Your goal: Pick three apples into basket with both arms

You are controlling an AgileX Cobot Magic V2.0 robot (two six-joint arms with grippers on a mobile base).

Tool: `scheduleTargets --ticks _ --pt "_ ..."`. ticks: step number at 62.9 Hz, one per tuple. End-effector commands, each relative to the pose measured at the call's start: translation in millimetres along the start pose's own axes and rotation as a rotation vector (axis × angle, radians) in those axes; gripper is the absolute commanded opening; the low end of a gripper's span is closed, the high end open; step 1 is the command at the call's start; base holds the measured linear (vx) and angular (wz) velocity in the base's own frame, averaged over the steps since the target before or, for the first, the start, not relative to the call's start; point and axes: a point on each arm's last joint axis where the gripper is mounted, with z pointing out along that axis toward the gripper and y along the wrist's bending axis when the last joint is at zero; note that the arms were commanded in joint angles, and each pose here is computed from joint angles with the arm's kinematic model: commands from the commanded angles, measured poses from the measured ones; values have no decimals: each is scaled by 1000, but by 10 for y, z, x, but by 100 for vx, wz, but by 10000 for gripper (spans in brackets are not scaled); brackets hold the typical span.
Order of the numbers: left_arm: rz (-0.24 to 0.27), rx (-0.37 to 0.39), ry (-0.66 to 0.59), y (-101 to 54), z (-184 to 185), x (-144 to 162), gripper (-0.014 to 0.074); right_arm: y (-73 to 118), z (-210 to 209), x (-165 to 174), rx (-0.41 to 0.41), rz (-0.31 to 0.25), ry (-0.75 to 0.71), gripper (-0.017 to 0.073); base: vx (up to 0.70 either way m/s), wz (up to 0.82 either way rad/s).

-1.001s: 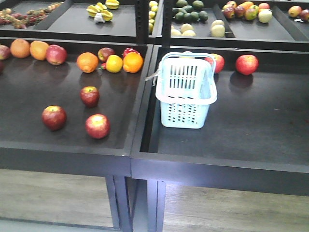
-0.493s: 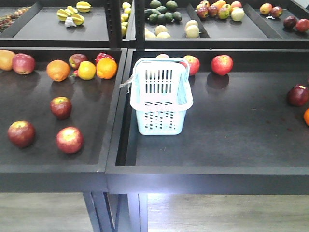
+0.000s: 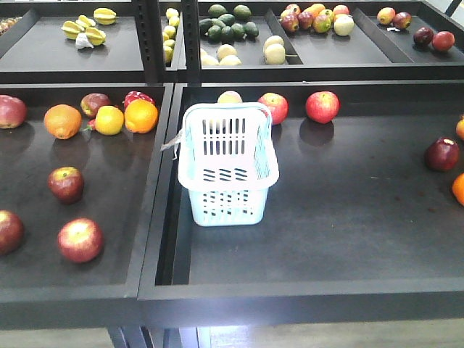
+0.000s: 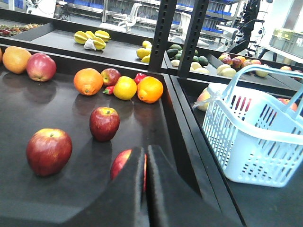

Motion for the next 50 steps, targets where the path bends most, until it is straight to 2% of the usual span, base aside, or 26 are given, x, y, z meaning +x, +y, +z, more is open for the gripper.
scheduleTargets --ticks 1,50 --pt "-4 10 -66 4 3 1 -6 -1 -3 -25 1 -19 -71 -1 15 -1" --pt "-4 10 -66 4 3 1 -6 -1 -3 -25 1 -19 -71 -1 12 0"
